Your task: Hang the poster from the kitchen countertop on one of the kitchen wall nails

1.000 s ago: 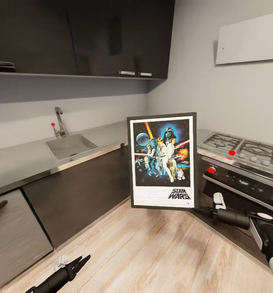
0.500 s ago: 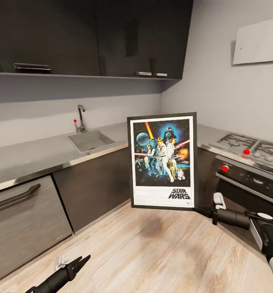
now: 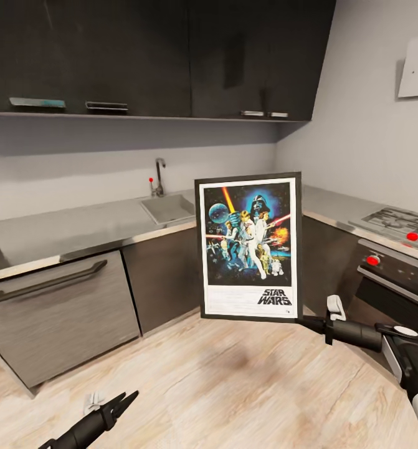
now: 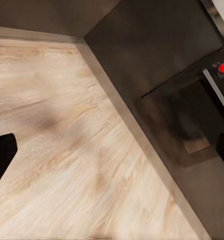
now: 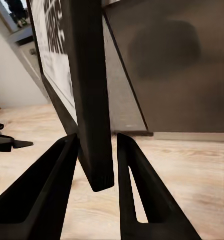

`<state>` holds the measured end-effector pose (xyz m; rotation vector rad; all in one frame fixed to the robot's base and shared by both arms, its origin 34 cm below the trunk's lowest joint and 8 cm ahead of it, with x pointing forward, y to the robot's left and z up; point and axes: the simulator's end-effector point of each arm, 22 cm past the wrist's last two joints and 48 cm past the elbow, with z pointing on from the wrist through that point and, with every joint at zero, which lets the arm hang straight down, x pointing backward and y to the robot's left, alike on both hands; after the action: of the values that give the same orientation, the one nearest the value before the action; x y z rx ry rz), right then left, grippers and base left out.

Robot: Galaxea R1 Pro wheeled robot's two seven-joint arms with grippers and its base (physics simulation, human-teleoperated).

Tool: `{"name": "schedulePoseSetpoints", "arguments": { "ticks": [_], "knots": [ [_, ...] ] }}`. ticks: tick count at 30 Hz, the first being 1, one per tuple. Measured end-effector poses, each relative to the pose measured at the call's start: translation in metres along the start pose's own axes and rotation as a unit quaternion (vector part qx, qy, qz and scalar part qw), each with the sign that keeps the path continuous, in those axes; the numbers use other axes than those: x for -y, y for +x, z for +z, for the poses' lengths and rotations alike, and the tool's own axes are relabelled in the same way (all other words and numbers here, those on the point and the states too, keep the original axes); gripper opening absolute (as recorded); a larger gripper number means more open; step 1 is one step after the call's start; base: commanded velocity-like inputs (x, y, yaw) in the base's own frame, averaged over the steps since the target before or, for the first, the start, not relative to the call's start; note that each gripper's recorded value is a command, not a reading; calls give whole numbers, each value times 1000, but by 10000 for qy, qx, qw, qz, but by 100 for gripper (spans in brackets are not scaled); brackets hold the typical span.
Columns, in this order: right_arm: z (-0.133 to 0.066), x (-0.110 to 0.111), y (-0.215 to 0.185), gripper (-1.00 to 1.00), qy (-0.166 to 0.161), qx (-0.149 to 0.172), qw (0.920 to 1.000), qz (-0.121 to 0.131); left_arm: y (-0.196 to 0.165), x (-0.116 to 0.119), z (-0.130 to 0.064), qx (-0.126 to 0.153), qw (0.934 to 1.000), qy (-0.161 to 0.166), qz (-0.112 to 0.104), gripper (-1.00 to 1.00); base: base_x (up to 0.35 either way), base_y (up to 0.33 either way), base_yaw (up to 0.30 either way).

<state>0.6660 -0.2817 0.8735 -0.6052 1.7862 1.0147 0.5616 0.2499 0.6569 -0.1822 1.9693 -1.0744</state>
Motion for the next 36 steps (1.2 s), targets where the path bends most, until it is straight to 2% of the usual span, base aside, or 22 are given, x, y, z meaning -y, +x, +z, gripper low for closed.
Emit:
{"name": "schedulePoseSetpoints", "arguments": {
  "ticks": [24,36],
  "knots": [
    [0,0,0,-100,-1,3,10000,0,0,0,0,0,10000,-1,1,100,-308,0,14],
    [0,0,0,-100,-5,-6,10000,-3,0,0,0,0,10000,0,1,100,-117,63,260]
  ]
}}
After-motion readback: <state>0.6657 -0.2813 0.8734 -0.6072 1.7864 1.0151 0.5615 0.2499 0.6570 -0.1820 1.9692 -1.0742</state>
